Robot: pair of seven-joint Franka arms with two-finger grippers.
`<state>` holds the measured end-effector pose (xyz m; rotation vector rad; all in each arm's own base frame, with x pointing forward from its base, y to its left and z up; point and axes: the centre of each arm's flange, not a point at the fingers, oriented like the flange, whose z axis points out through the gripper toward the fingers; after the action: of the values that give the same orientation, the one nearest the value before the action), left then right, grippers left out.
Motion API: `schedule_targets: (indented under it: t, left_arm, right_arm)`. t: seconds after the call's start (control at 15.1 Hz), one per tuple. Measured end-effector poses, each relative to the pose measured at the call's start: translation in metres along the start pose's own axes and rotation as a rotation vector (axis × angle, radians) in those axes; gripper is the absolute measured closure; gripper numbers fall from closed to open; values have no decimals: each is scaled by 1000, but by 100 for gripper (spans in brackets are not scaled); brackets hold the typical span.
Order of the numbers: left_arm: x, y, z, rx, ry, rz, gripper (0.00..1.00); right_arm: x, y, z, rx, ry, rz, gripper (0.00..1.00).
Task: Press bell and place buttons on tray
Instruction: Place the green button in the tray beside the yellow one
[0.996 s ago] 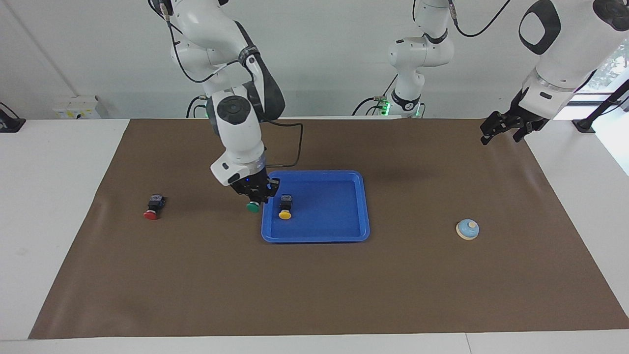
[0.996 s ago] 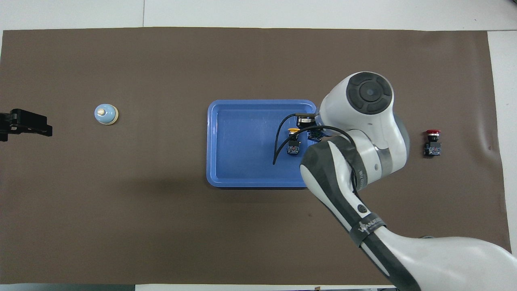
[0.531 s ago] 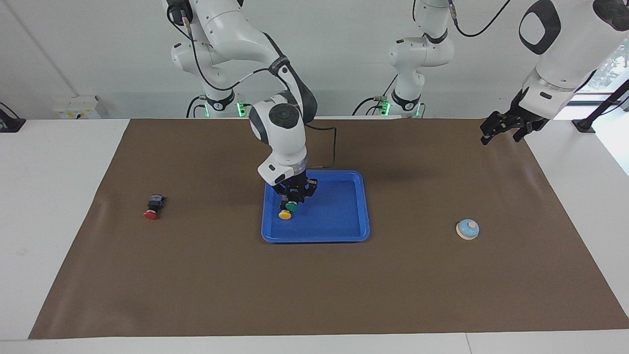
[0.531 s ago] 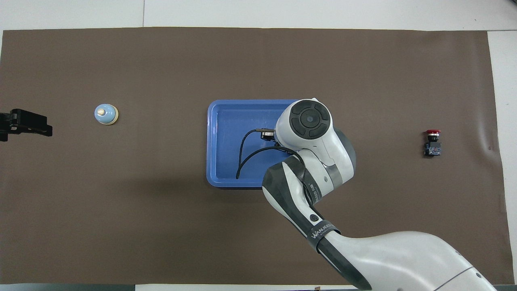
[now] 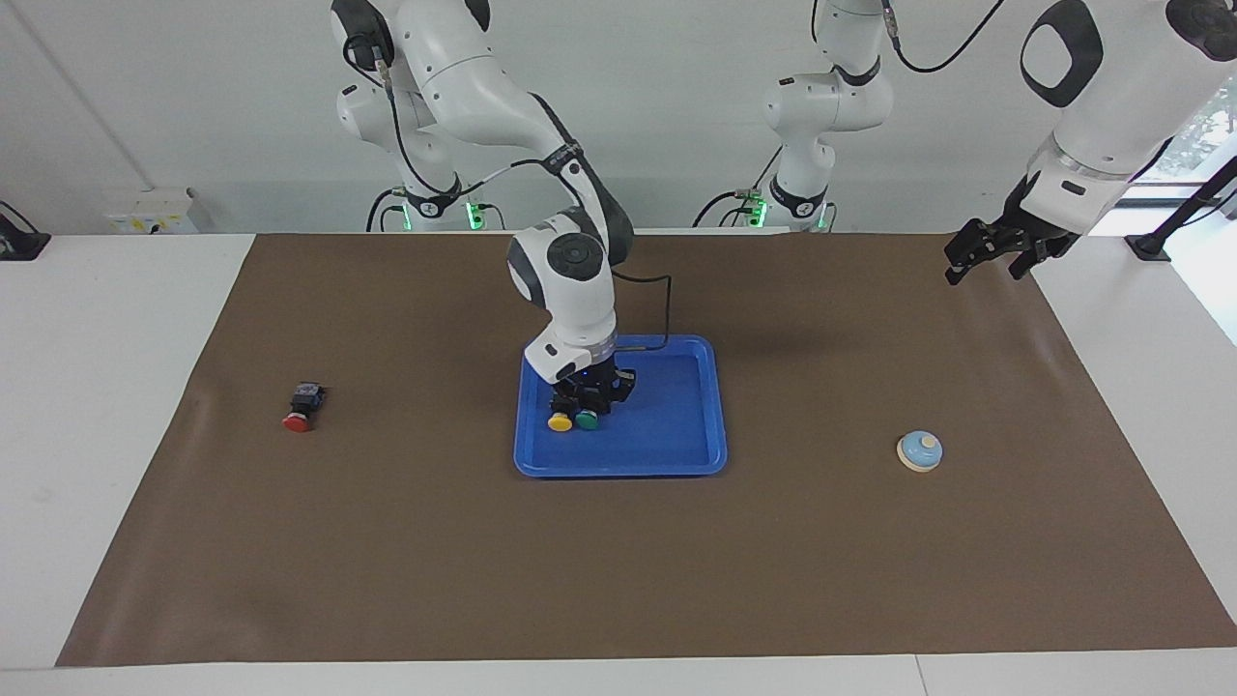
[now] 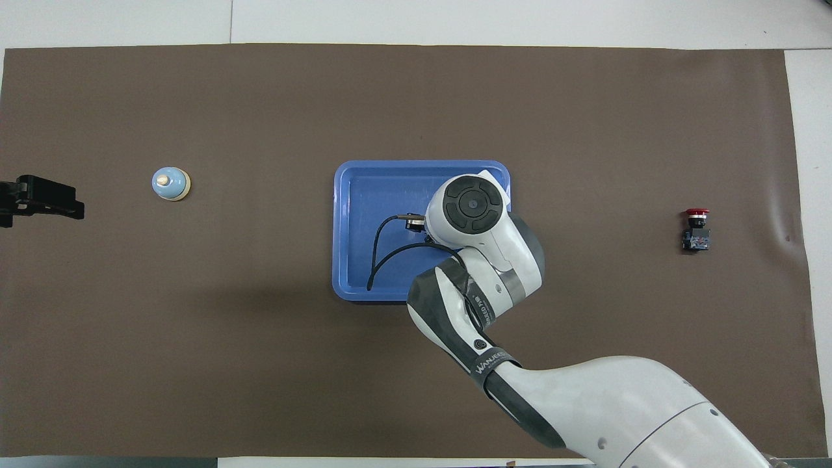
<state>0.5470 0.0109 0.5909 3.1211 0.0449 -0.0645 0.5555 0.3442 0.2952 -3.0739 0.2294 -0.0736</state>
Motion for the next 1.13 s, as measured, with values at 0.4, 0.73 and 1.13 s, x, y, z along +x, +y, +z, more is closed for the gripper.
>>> schedule_targets:
  t: [0.4, 0.73, 1.13]
  left_arm:
    - [0, 0, 0, 0, 0, 0, 0]
    - [0, 0, 0, 0, 0, 0, 0]
    - [0, 0, 0, 0, 0, 0, 0]
  right_arm:
    - [0, -1, 0, 0, 0, 20, 24]
    - [18, 14, -27, -19, -8, 62, 0]
    - [67, 98, -107, -53, -28, 144, 0]
